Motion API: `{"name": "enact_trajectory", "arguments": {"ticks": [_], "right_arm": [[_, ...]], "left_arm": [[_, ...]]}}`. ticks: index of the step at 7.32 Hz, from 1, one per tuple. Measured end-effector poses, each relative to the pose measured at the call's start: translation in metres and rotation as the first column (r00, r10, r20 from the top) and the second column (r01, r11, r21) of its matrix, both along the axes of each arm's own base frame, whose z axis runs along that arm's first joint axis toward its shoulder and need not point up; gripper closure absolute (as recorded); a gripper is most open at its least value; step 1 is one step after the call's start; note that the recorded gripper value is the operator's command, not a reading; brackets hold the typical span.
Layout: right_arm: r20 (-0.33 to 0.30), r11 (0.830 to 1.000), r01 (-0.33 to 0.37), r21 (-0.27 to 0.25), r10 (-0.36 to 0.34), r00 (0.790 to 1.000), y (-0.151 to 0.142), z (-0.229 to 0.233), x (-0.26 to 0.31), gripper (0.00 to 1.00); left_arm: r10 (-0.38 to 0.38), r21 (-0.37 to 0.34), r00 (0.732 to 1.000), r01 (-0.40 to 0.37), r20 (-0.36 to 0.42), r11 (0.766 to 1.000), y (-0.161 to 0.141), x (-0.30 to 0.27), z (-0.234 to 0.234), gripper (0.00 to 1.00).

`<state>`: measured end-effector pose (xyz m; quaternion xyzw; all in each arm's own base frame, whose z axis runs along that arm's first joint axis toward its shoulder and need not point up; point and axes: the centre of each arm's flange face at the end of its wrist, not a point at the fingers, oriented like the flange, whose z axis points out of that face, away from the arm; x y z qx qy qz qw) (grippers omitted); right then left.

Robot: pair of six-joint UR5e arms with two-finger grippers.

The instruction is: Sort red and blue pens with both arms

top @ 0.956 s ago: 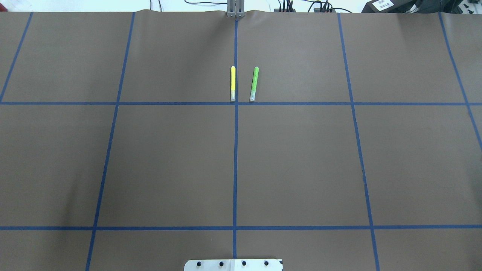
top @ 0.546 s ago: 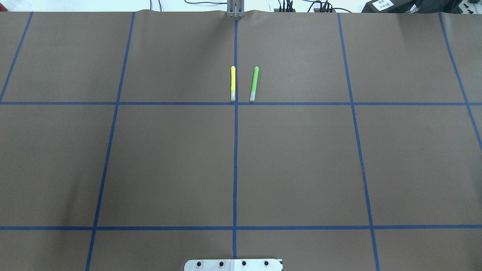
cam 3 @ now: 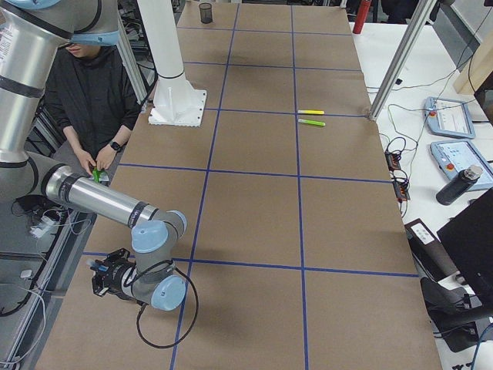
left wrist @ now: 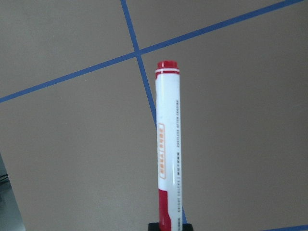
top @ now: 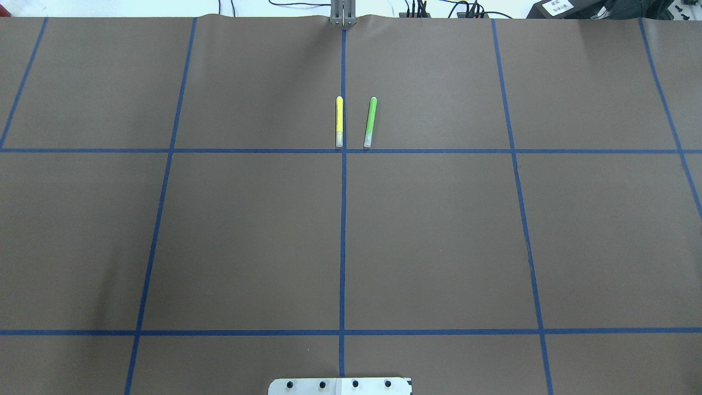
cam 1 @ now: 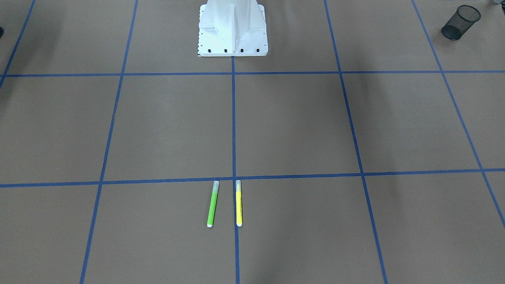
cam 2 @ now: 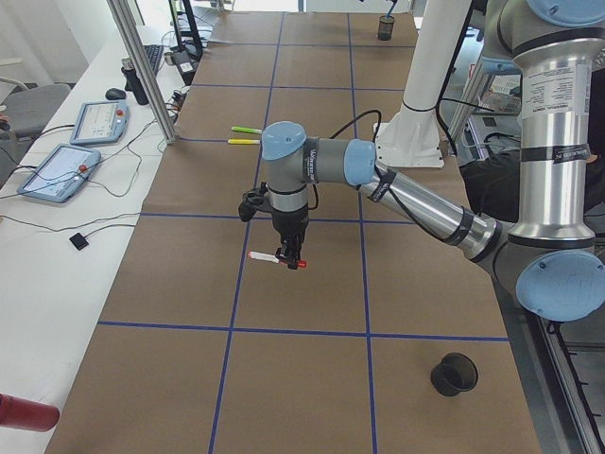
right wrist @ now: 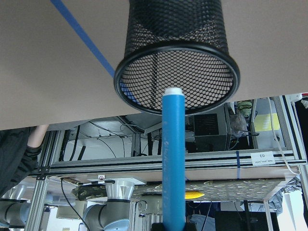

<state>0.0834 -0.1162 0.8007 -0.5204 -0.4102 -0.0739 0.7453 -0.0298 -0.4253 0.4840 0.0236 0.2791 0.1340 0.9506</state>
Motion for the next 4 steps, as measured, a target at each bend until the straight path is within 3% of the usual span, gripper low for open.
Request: {"name": "enact_trajectory", "arguments": {"ticks": [1,4], "right_arm": [[0.001,1.000,-0.003,0.000,0.003,1.000,0.000,0.000,0.000,0.01],[-0.002,1.000,-0.006,0.029,0.006,1.000,-0.019,-0.003,0.000,0.01]], "left_arm": [[0.000,0.002,1.000,0.000,-0.001,1.000,-0.002,0.000,-0.001,1.00],[-0.001,0.002,1.000,0.001,-0.001,1.000,-0.003,0.000,-0.002,1.00]]}}
